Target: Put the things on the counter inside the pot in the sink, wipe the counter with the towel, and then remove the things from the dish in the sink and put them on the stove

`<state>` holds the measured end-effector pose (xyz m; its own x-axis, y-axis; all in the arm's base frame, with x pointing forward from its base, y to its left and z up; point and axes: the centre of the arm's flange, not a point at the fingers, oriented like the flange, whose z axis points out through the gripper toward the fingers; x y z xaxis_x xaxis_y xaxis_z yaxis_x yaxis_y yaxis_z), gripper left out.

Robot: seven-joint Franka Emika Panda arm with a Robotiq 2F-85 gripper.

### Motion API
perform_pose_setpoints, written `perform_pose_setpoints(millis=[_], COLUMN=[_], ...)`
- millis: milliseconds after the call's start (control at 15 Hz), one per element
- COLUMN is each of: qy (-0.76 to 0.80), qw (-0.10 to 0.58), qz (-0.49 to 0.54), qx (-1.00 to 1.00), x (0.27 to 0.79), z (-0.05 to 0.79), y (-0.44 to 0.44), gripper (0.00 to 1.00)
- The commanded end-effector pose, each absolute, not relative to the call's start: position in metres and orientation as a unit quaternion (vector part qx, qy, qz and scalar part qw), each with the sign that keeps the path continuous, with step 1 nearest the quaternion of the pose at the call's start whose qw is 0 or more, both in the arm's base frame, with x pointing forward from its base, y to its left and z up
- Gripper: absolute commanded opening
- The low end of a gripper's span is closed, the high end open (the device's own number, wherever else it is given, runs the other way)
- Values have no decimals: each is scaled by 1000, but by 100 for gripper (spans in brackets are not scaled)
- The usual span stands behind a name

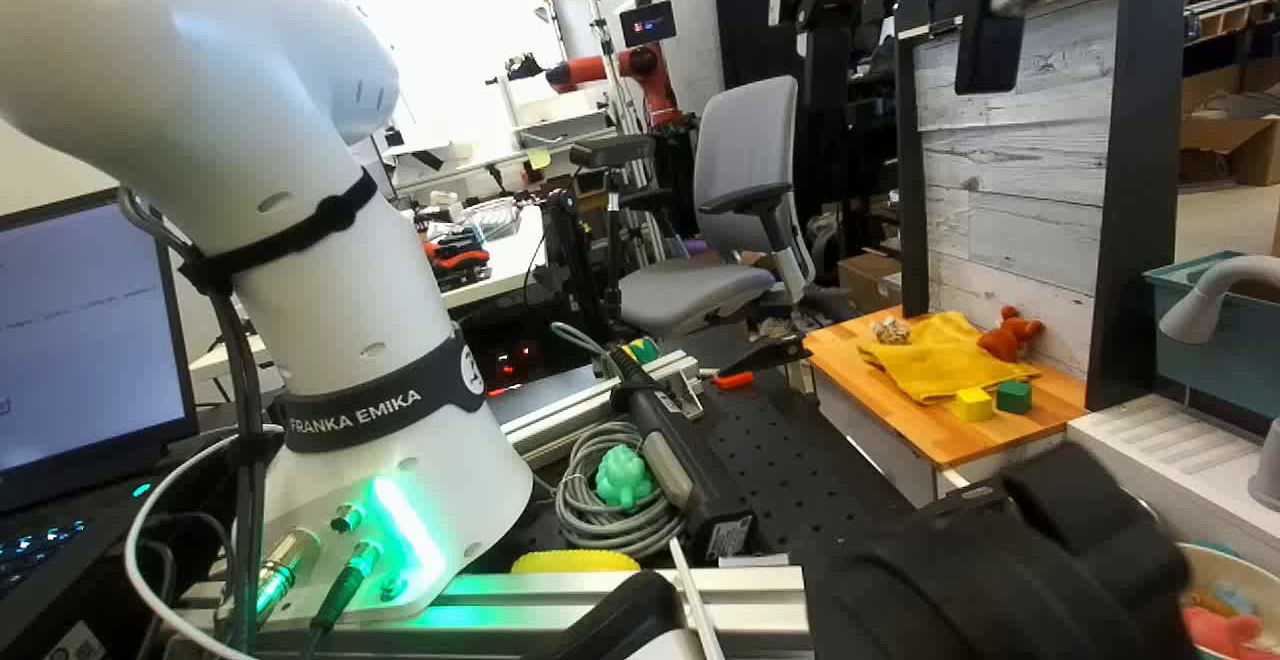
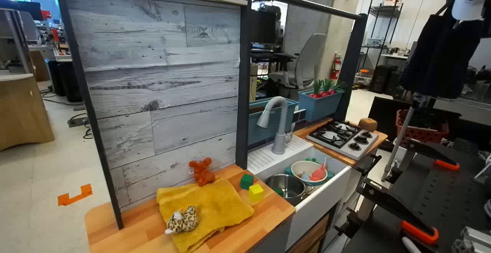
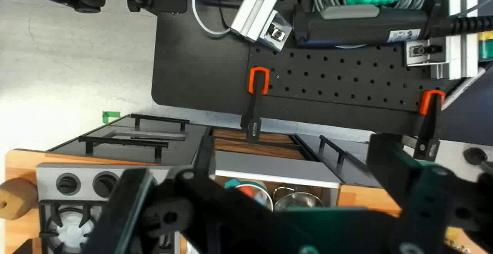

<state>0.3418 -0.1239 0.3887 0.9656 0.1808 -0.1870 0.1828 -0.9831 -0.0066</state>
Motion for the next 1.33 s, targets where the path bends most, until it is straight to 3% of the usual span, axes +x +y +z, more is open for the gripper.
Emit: perform_pose_setpoints(millis=[0,933,1267], qy=[92,92,34], qw=[5,5,60], qz=[-94,-94,-5], qx=[991,991,998], x=[342,342,389], z=[389,389,377], y=[-124,-124,-74], gripper=[100,100,100])
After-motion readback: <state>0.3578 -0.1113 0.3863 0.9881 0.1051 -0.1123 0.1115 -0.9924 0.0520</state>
